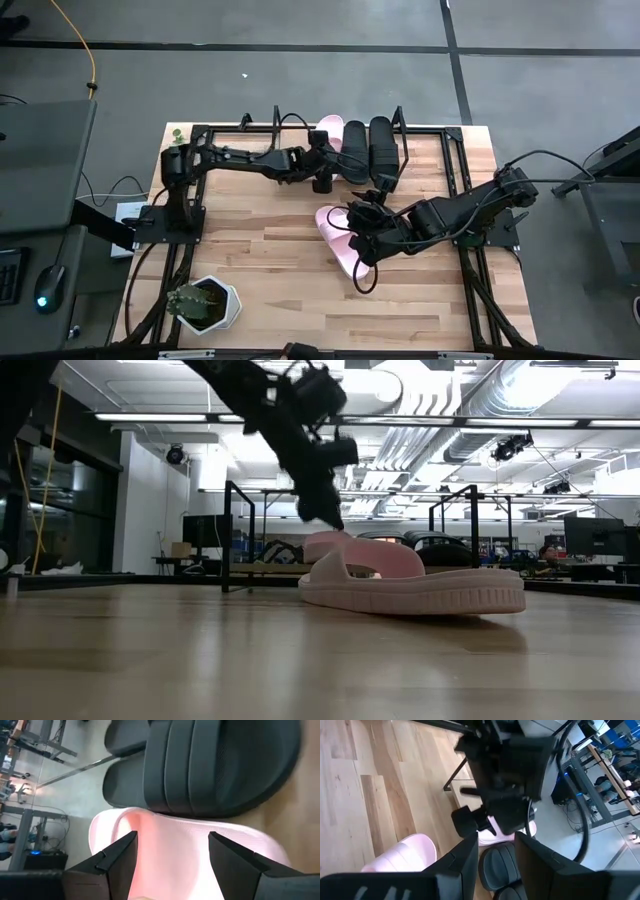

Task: Pick and place slides into the shelf
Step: Put the pink slide on the shelf

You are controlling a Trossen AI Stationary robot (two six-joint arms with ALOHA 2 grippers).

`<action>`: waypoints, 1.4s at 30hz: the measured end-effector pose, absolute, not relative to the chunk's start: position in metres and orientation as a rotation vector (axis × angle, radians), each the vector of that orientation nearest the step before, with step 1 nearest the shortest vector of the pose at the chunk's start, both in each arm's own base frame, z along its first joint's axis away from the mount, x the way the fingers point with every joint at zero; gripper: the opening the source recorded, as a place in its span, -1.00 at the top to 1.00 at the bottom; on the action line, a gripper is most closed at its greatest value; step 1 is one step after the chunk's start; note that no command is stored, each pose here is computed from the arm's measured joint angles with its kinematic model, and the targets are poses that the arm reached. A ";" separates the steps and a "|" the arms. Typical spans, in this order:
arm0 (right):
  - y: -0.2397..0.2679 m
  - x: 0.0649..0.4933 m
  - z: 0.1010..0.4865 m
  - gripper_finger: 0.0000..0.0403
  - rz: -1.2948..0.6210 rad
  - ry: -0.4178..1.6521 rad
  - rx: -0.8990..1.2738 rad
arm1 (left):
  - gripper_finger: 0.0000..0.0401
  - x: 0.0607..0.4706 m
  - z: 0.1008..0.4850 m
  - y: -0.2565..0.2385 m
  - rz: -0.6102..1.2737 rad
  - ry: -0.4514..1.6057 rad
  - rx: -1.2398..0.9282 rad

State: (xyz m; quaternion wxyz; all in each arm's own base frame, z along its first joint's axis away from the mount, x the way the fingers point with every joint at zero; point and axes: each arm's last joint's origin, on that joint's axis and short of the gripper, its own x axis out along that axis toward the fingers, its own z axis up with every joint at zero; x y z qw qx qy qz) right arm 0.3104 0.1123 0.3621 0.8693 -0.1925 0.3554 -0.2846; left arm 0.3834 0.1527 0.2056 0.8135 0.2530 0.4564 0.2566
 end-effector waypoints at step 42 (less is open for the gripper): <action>0.154 0.295 0.310 0.41 -0.469 0.783 -0.481 | -0.12 0.262 0.366 -0.020 0.202 0.686 0.318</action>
